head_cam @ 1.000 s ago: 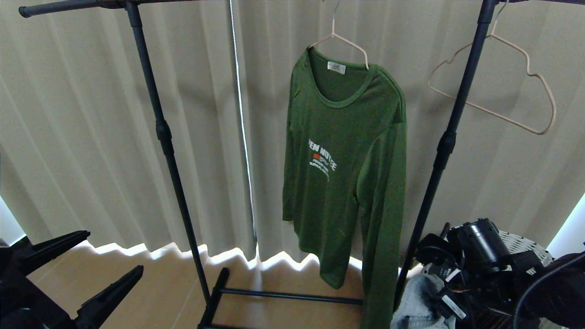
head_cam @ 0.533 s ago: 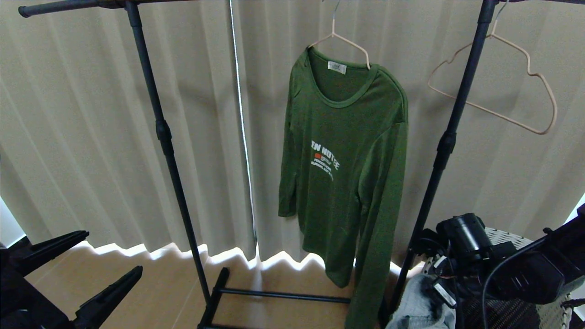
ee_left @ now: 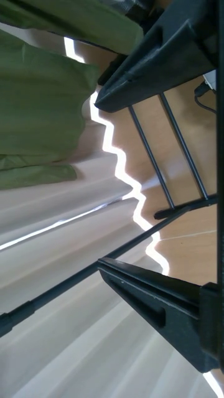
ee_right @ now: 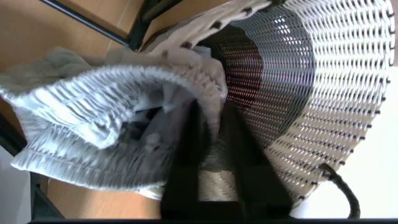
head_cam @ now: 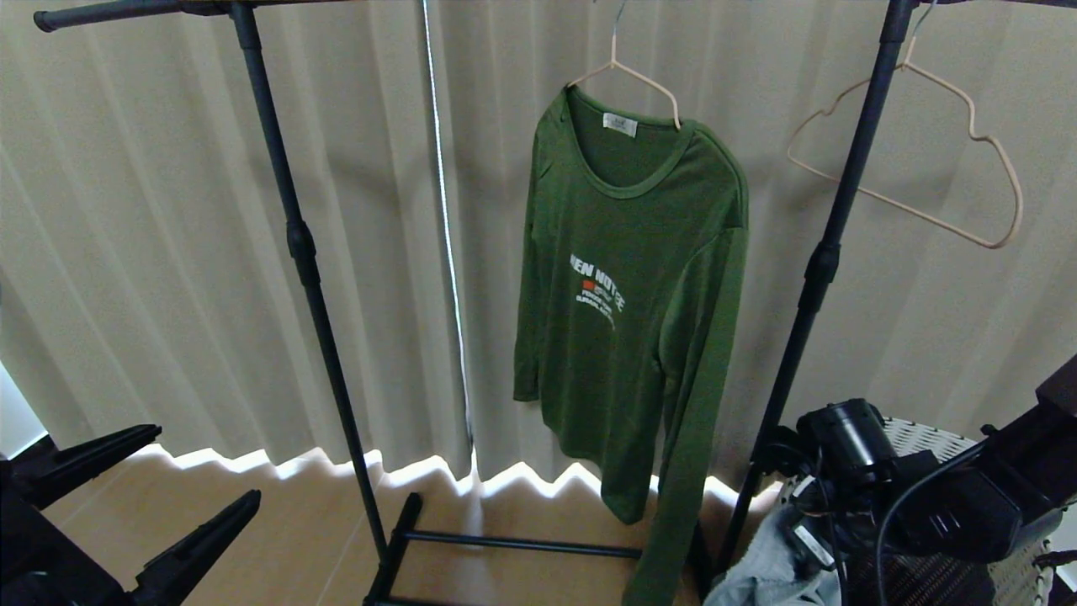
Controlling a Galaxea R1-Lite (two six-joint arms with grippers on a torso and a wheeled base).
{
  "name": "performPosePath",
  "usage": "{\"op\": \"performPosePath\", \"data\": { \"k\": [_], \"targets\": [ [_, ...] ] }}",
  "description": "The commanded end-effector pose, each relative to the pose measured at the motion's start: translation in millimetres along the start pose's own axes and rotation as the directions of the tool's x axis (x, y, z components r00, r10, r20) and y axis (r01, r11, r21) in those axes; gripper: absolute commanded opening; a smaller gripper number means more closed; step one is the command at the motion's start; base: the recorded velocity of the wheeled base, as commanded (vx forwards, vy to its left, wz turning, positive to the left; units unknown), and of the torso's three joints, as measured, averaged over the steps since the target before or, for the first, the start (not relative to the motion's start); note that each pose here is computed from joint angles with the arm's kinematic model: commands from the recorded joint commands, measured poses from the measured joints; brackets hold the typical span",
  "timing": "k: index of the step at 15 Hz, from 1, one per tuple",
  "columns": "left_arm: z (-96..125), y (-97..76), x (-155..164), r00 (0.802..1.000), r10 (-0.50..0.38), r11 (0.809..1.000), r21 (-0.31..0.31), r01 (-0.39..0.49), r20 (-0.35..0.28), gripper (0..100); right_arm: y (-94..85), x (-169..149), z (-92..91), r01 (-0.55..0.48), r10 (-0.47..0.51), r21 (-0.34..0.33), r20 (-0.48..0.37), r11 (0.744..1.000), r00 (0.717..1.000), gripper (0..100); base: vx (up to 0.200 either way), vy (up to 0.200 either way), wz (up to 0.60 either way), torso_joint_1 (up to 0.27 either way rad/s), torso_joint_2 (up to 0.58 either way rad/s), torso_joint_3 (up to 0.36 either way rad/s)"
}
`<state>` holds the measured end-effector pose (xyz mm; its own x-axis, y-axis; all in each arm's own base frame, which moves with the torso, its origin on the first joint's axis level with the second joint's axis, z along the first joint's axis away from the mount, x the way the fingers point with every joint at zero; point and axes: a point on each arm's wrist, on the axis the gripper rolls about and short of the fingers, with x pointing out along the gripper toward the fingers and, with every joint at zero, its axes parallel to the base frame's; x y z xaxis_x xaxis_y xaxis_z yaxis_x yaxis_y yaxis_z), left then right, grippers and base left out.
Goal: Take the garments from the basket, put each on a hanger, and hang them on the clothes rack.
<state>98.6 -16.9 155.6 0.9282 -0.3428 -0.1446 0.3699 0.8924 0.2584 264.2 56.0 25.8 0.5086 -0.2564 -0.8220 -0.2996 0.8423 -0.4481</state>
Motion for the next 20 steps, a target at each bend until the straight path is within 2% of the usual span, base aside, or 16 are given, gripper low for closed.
{"op": "performPosePath", "data": {
  "k": [1, 2, 4, 6, 7, 9, 12, 18, 20],
  "targets": [
    [0, -0.2, -1, 1.0, 0.001, 1.0, 0.001, -0.001, 0.005, 100, -3.6, -18, -5.5, 0.007, -0.008, 0.015, 0.037, 1.0, 0.999, 0, 0.0, 0.0, 0.0, 0.0, 0.0, 0.0],
    [0, -0.4, -1, 1.0, 0.001, 1.0, 0.001, -0.001, 0.003, 100, -5.9, -27, -7.9, 0.012, -0.013, 0.025, 0.06, 1.0, 0.998, 0, 0.0, 0.0, 0.0, 0.0, 0.0, 0.0],
    [-3, -1.0, -1, 1.0, -0.004, 1.0, 0.005, 0.004, -0.006, 100, -21.2, -72, -17.7, 0.031, -0.048, 0.085, 0.202, 0.996, 0.978, 0, 0.0, 0.0, 0.0, 0.0, 0.0, 0.0],
    [-3, -1.0, 0, 1.0, -0.004, 1.0, 0.002, 0.004, -0.009, 100, -31.5, -99, -21.0, 0.046, -0.085, 0.133, 0.3, 0.99, 0.95, 0, 0.0, 0.0, 0.0, 0.0, 0.0, 0.0],
    [-4, -1.5, -1, 1.0, -0.005, 1.0, 0.002, 0.005, -0.012, 100, -37.7, -115, -23.7, 0.056, -0.112, 0.165, 0.357, 0.985, 0.927, 0, 0.0, 0.0, 0.0, 0.0, 0.0, 0.0],
    [-5, -1.7, -1, 1.0, -0.006, 1.0, 0.001, 0.006, -0.013, 100, -43.6, -132, -28.5, 0.058, -0.135, 0.192, 0.42, 0.98, 0.897, 0, 0.0, 0.0, 0.0, 0.0, 0.0, 0.0],
    [-5, -1.8, -2, 1.0, -0.002, 1.0, 0.002, 0.002, -0.011, 100, -46.3, -141, -30.7, 0.063, -0.151, 0.205, 0.45, 0.977, 0.88, 0, -0.2, 0.0, 0.0, 0.002, 0.0, 0.001],
    [-5, -2.1, -2, 1.0, -0.006, 1.0, 0.001, 0.006, -0.013, 100, -46.7, -142, -29.2, 0.063, -0.152, 0.205, 0.454, 0.977, 0.878, 0, -0.2, 0.0, 0.0, 0.001, 0.0, -0.002],
    [-8, -4.1, -2, 1.0, -0.02, 1.0, 0.003, 0.02, -0.017, 100, -44.8, -145, -26.7, 0.056, -0.143, 0.195, 0.471, 0.979, 0.87, 0, 0.0, 0.0, 0.0, 0.0, 0.0, 0.0]
  ]
}}
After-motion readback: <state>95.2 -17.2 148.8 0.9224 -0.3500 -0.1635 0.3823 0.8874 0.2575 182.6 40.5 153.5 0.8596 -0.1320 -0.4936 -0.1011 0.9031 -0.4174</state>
